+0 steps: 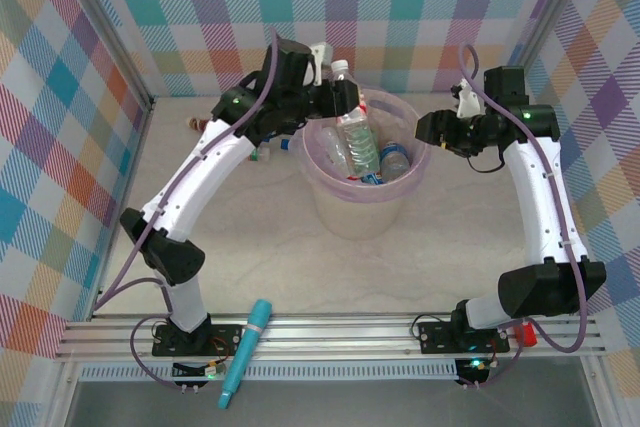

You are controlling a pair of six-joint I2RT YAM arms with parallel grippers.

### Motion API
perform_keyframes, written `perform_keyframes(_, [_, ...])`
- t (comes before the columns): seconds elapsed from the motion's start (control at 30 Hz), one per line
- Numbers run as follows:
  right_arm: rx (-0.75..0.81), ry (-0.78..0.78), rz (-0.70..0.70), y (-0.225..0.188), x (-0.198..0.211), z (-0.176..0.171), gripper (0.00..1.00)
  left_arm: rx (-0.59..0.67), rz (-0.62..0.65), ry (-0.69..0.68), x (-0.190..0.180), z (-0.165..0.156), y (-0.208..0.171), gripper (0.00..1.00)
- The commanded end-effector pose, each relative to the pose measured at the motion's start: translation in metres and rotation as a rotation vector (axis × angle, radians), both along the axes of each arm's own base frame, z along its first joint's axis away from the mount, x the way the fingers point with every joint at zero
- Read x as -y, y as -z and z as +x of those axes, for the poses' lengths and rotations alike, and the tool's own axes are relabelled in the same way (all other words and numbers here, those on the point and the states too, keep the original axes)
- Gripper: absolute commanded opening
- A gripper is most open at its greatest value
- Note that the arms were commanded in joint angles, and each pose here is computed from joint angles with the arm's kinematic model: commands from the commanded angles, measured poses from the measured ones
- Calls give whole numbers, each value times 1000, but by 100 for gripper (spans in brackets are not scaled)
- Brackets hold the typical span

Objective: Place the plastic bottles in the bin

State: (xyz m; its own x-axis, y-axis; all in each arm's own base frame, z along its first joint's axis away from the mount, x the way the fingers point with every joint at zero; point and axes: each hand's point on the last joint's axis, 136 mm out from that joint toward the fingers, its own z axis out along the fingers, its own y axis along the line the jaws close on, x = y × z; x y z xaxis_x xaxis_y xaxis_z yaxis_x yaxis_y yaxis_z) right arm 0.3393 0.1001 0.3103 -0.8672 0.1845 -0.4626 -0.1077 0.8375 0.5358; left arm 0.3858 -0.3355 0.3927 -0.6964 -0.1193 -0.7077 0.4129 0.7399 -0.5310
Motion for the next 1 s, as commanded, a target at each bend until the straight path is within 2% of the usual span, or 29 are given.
perform_keyframes(0.0, [-1, -14, 22, 1, -3, 1, 64, 20, 56, 28, 5, -4, 3, 45])
perform_keyframes(0.17, [8, -16, 37, -2, -5, 3, 67, -37, 92, 108, 23, -10, 27, 47])
perform_keyframes(0.33, [54, -17, 48, -19, -6, 3, 78, -58, 99, 177, 43, -17, 39, 64])
perform_keyframes(0.4, [63, -17, 50, -23, -6, 2, 79, -48, 100, 180, 46, -17, 38, 72])
perform_keyframes(0.57, [68, -15, 44, -25, -5, -1, 80, -19, 89, 176, 47, -16, 31, 81])
perform_keyframes(0.73, [96, -8, 27, -38, -2, -7, 80, 35, 125, 110, 30, -14, 16, 82])
perform_keyframes(0.83, [130, -14, 40, -52, -4, -12, 80, 66, 213, 21, 6, -9, 15, 82])
perform_keyframes(0.97, [145, -20, 55, -60, -6, -14, 80, 62, 367, -61, -22, -3, 32, 78])
